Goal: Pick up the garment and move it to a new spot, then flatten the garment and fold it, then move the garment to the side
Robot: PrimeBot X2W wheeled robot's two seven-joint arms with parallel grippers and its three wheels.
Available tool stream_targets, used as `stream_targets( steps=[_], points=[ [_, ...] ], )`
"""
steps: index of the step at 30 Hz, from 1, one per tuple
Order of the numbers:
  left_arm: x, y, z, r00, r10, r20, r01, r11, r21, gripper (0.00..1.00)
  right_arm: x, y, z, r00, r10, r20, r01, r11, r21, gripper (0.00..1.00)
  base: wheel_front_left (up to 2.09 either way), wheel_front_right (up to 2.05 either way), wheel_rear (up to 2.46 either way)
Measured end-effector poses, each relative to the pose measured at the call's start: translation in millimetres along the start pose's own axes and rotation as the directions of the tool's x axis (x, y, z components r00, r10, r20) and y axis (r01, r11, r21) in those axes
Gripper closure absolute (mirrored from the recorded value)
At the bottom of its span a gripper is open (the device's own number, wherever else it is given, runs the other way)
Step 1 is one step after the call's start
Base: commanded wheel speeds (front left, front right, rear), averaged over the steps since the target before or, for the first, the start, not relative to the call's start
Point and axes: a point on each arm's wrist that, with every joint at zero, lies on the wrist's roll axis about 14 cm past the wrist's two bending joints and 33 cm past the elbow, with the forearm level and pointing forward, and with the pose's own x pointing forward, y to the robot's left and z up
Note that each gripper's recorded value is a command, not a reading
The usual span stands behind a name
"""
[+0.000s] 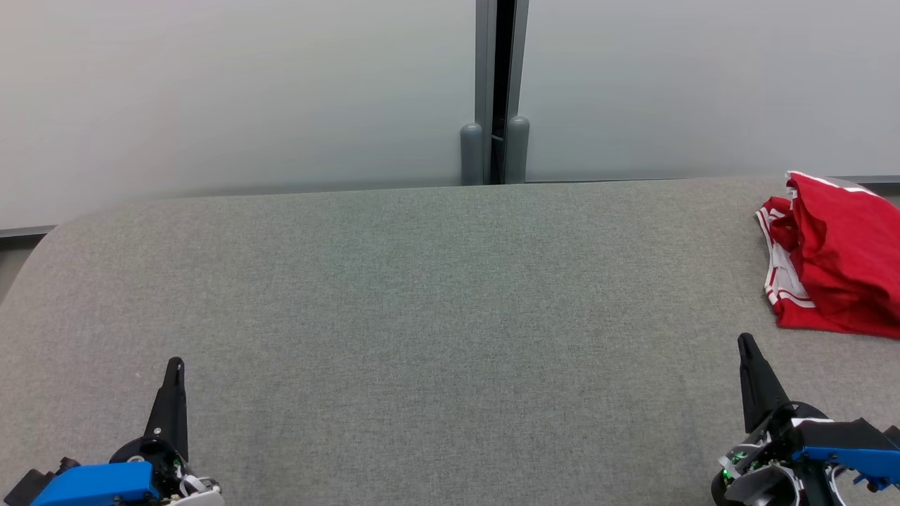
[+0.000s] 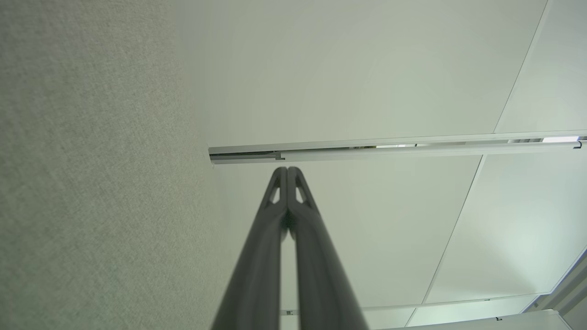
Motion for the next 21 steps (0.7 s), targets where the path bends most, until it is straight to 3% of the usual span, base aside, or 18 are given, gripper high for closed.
stream_targets(
  steps=[21],
  points=[
    [0.0, 0.0, 0.0, 1.000, 0.000, 0.000, 0.000, 1.000, 0.000, 1.00, 0.0, 0.0, 0.0, 1.000, 0.000, 0.000, 0.000, 1.000, 0.001, 1.00, 0.00, 0.00, 0.00]
  ],
)
